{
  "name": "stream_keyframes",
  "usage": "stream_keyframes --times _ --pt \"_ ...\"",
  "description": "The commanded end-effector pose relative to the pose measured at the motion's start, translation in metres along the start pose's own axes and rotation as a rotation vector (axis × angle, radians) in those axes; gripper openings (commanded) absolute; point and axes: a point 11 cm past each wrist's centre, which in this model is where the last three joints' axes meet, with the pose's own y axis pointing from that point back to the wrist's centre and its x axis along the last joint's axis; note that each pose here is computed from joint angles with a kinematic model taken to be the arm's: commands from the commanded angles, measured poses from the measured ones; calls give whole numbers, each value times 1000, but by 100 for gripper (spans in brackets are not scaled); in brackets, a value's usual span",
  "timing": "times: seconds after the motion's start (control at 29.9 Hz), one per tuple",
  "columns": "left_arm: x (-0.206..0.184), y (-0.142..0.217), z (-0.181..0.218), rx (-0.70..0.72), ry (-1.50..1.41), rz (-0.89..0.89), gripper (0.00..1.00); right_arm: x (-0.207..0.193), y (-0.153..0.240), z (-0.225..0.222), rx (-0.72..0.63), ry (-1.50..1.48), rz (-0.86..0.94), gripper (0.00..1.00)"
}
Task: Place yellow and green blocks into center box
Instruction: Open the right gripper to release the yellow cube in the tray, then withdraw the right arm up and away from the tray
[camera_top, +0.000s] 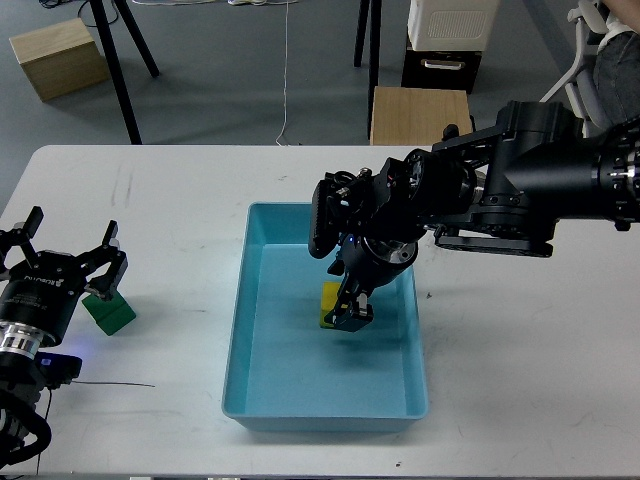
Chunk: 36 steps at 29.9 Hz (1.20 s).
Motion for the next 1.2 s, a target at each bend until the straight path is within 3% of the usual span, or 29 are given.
stream_keyframes --times 0.0,0.2,0.33,0.53,0.63,0.8,0.94,1.17 --pt "0 0 0 2 -7 -1 100 4 4 3 -10 -8 11 97" --pt "-8 -1 28 -8 -94 -6 100 46 24 15 -38 -40 162 97" --pt "-21 -8 65 -41 -203 -19 100 72 77 52 -110 -162 402 98" --pt "-62 -23 147 -150 -426 -54 100 118 148 97 -123 -403 869 98" --pt "-99 -31 202 -255 -558 -87 100 144 154 95 -45 -492 1034 98" --pt "-129 -26 269 -394 -751 -80 100 131 178 112 -13 -627 1308 98" --pt "-168 -44 281 -316 -1159 -138 100 112 176 121 13 -736 1421 99" --pt "-204 -68 276 -88 -1789 -152 100 102 168 114 270 -1000 1621 99"
